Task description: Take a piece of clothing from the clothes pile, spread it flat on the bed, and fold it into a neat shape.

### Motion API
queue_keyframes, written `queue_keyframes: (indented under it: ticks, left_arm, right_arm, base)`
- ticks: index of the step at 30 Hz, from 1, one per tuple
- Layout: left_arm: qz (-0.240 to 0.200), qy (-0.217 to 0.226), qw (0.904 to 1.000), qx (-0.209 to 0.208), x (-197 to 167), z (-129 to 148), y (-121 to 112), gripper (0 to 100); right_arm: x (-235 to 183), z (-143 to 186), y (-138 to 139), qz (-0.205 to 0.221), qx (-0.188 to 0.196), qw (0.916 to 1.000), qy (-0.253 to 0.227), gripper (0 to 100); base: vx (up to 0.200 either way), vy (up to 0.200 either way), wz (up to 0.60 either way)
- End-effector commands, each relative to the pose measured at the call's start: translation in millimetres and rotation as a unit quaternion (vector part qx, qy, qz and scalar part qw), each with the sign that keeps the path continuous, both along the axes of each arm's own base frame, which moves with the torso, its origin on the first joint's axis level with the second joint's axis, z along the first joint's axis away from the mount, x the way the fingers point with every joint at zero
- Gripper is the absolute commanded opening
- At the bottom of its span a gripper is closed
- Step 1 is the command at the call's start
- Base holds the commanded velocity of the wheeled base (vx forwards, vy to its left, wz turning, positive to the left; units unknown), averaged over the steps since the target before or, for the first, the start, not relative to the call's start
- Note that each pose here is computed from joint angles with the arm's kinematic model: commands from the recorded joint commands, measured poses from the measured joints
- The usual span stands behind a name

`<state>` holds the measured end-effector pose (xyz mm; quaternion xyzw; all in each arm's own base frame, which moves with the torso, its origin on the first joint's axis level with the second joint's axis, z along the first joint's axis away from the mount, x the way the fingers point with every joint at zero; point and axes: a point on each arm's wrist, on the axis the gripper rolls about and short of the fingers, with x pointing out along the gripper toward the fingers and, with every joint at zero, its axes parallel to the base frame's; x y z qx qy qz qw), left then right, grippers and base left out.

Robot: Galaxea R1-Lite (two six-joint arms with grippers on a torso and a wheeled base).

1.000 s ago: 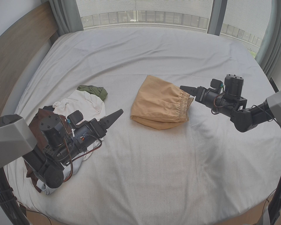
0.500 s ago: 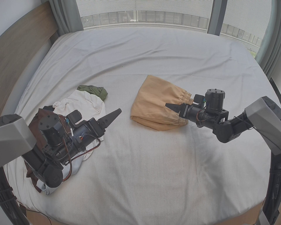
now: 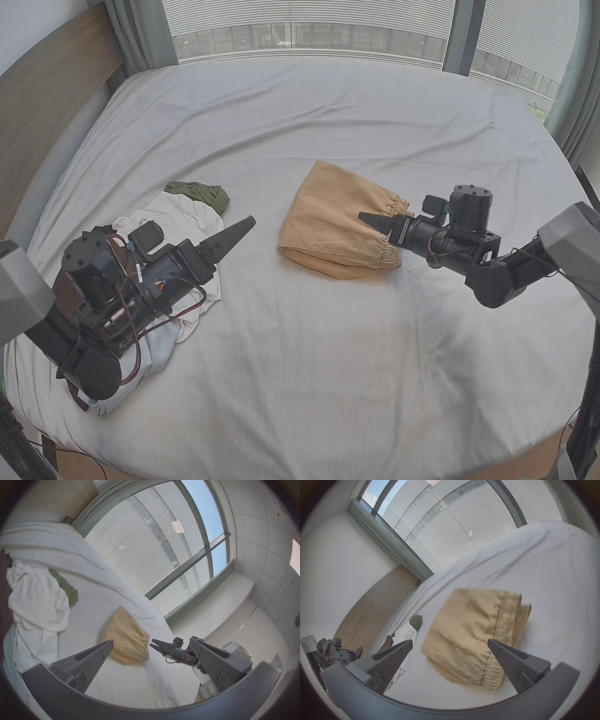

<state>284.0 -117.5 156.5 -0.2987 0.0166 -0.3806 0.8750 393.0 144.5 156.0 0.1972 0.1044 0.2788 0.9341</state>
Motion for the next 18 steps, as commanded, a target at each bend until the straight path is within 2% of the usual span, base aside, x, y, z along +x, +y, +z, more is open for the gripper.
queue_keyframes:
  ticks: [1,3,6,7,8,12,13,14,18]
  left_arm:
    - [-0.037,-0.068,0.9970,-0.013,-60.7,47.0,19.1,100]
    - [-0.036,-0.064,0.9973,-0.005,-66.3,43.0,22.3,100]
    - [-0.013,-0.077,0.9956,0.053,-88.0,26.1,35.9,100]
    - [-0.011,-0.079,0.9951,0.058,-89.4,25.1,36.4,100]
    - [-0.006,-0.087,0.9927,0.084,-97.2,18.8,39.6,100]
    - [0.004,-0.107,0.9845,0.139,-114.3,5.5,44.9,100]
    - [0.004,-0.107,0.9845,0.139,-114.3,5.5,44.9,100]
    - [0.006,-0.114,0.9799,0.164,-122.3,-1.1,47.6,100]
    - [0.014,-0.144,0.9710,0.190,-139.1,-2.6,53.1,100]
  right_arm:
    - [-84.7,81.4,-31.3,-0.002,0.025,0.9966,-0.079,100]
    - [-98.1,86.7,-36.4,-0.003,0.024,0.9961,-0.085,100]
    - [-142.8,89.9,-52.3,-0.004,0.013,0.9954,-0.095,100]
    - [-146.0,88.8,-53.4,-0.004,0.012,0.9955,-0.094,100]
    - [-162.0,85.0,-59.0,-0.005,0.010,0.9958,-0.091,100]
    - [-199.4,65.6,-75.1,-0.012,-0.002,0.9972,-0.074,100]
    - [-199.4,65.6,-75.1,-0.012,-0.002,0.9972,-0.074,100]
    - [-213.1,60.1,-83.0,-0.019,-0.006,0.9970,-0.075,100]
    - [-243.1,56.4,-95.5,-0.029,-0.004,0.9956,-0.089,100]
  base:
    - [0.000,0.000,0.00]
    - [0.000,0.000,0.00]
    - [0.000,0.000,0.00]
    - [0.000,0.000,0.00]
    - [0.000,0.000,0.00]
    - [0.000,0.000,0.00]
    - [0.000,0.000,0.00]
    - [0.000,0.000,0.00]
    - [0.000,0.000,0.00]
